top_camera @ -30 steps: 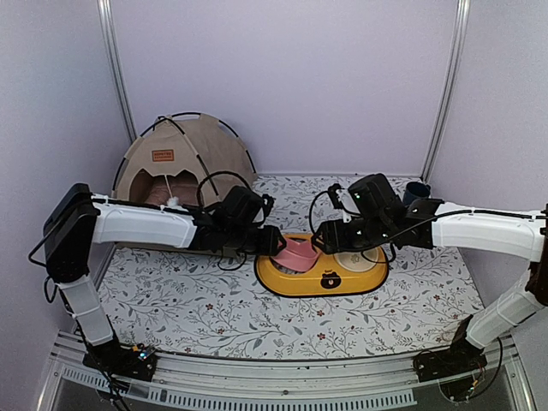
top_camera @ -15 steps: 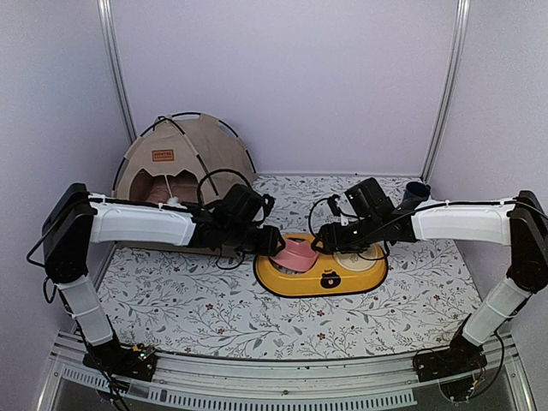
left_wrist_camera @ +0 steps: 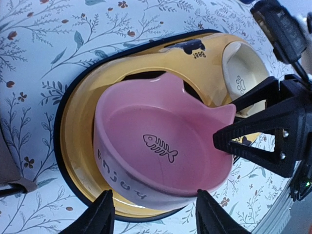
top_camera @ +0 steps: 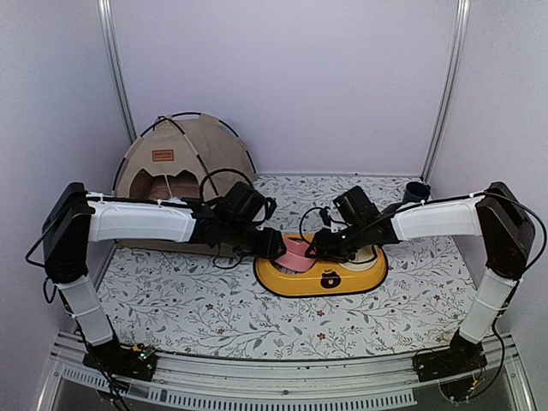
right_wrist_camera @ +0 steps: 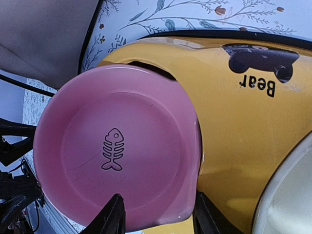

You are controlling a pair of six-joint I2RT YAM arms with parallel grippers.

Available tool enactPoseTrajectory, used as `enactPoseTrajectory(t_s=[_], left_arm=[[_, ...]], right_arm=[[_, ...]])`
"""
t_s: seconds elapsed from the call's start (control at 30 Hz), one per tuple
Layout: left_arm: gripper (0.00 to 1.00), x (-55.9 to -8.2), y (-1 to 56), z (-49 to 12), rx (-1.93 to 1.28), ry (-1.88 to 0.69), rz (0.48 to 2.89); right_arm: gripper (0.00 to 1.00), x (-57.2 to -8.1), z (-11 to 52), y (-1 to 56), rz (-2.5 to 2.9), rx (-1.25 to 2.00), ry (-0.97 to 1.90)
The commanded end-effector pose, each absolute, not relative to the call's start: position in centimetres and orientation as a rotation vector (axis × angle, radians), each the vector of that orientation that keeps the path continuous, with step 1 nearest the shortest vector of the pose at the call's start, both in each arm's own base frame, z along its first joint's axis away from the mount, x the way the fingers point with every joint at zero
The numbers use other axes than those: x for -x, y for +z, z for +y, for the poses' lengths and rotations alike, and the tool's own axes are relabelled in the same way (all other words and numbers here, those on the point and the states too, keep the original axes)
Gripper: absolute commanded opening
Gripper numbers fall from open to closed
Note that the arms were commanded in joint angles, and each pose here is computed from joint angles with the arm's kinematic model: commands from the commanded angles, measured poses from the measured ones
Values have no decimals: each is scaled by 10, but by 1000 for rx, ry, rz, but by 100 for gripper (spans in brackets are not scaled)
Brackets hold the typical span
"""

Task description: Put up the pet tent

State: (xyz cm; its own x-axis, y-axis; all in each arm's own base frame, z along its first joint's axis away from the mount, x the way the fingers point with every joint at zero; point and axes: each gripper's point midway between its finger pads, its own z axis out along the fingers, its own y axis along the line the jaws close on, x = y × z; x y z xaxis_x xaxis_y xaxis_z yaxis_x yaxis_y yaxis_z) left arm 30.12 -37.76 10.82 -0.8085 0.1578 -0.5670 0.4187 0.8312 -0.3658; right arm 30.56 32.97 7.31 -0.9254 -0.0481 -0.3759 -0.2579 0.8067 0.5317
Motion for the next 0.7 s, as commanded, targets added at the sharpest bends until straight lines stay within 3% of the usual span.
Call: enactPoseTrajectory(t_s=[0.0, 0.17, 0.4, 0.67], left_arm=[[58, -289, 94, -376, -467, -612, 2582], [58, -293, 87, -372, -395, -543, 2653], [61, -299, 83, -372, -211, -561, 2712], [59, -304, 92, -374, -135, -583, 2699]], right_arm=[[46, -307, 335, 74, 2654, 209, 878], [38, -308, 337, 89, 2591, 219, 917], [13, -292, 356, 101, 2535, 282, 1007], [3, -288, 367, 120, 2481, 309, 1078]])
